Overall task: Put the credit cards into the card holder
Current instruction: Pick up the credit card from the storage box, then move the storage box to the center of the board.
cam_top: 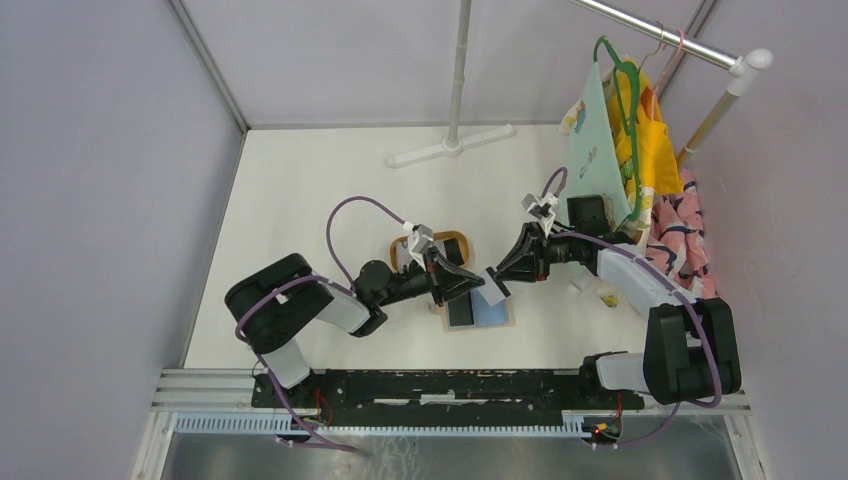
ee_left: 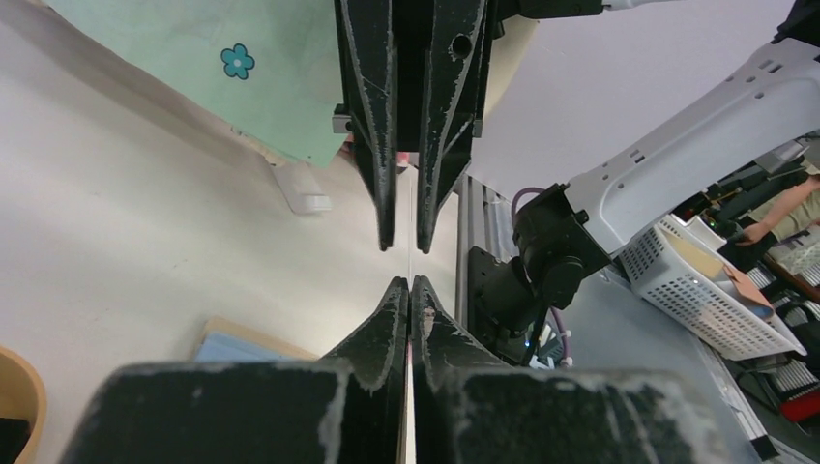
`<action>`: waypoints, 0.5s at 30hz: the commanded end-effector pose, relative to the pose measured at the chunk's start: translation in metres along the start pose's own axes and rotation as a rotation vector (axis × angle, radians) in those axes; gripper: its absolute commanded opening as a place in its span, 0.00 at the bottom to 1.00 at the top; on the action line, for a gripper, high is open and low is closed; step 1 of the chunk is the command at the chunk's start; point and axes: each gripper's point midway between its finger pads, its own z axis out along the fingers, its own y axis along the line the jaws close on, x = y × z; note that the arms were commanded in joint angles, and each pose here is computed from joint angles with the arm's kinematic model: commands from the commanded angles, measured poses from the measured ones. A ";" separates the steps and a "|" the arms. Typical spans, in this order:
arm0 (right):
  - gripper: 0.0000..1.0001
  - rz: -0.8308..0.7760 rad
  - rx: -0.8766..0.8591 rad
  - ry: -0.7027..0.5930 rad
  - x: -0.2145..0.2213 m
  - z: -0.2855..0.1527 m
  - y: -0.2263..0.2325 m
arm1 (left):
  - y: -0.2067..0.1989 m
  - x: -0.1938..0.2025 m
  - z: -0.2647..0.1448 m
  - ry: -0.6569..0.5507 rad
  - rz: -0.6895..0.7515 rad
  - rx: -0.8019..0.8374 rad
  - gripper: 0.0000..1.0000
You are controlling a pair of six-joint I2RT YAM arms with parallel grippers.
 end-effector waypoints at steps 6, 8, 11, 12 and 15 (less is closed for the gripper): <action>0.69 -0.289 0.159 0.153 -0.006 -0.012 -0.020 | 0.007 -0.017 -0.027 -0.024 -0.170 -0.035 0.02; 0.73 -0.379 0.220 0.224 -0.006 -0.021 -0.027 | 0.017 -0.008 -0.039 0.015 -0.249 -0.099 0.02; 0.78 -0.557 0.255 0.282 0.006 -0.028 -0.029 | 0.028 0.006 -0.053 0.059 -0.306 -0.208 0.02; 0.81 -0.616 0.255 0.298 0.017 -0.030 -0.029 | 0.033 0.010 -0.058 0.072 -0.316 -0.254 0.02; 0.92 -0.865 0.250 0.338 0.040 -0.033 -0.025 | 0.044 0.012 -0.074 0.104 -0.274 -0.389 0.02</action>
